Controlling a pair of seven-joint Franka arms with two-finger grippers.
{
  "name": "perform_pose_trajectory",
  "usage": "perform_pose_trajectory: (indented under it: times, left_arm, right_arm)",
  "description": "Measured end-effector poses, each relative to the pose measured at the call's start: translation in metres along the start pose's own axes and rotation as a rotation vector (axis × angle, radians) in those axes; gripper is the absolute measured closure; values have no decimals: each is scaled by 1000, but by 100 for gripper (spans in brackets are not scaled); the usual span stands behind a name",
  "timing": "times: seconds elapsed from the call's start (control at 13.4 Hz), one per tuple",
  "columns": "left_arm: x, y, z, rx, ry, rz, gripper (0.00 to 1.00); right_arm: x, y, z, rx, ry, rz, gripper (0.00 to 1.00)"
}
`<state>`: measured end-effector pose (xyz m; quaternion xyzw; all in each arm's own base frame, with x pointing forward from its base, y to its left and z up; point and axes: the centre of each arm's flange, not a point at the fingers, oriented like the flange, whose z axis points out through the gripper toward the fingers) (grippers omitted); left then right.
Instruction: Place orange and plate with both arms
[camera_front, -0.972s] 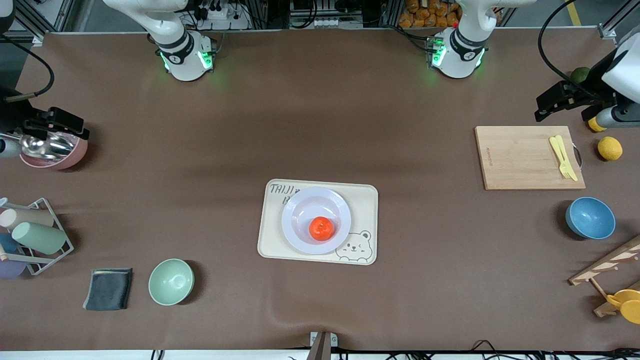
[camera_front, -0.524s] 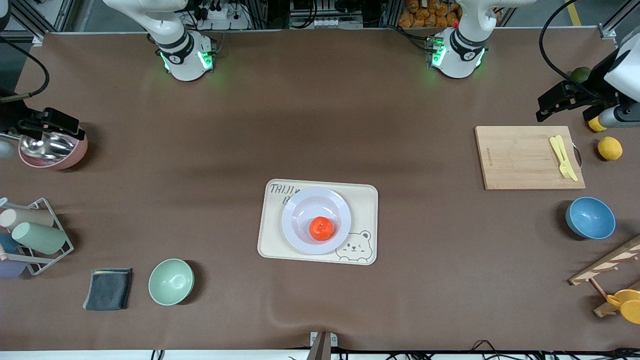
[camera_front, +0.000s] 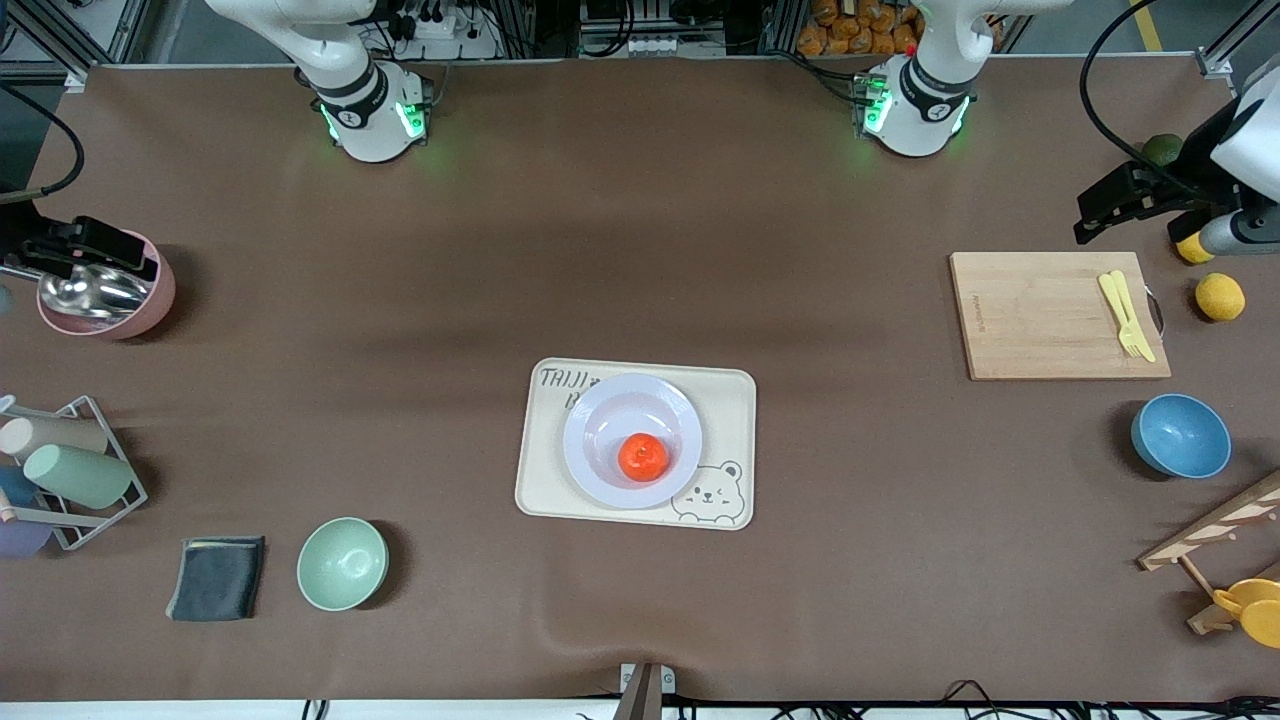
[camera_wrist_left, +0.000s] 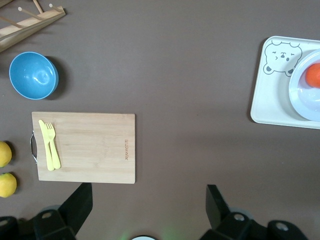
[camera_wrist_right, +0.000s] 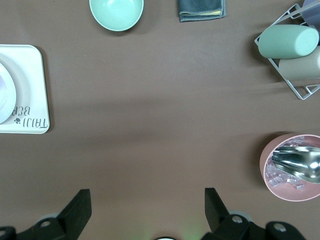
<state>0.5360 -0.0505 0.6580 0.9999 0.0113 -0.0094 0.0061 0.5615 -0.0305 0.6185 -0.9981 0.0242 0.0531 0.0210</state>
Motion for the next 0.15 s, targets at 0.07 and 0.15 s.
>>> perform_pose_trajectory:
  times: [0.07, 0.15]
  left_arm:
    - [0, -1, -1, 6, 4, -1, 0]
    - [0, -2, -2, 20, 7, -2, 0]
  right_arm:
    - [0, -1, 0, 0, 0, -2, 0]
    - [0, -2, 0, 0, 0, -3, 0]
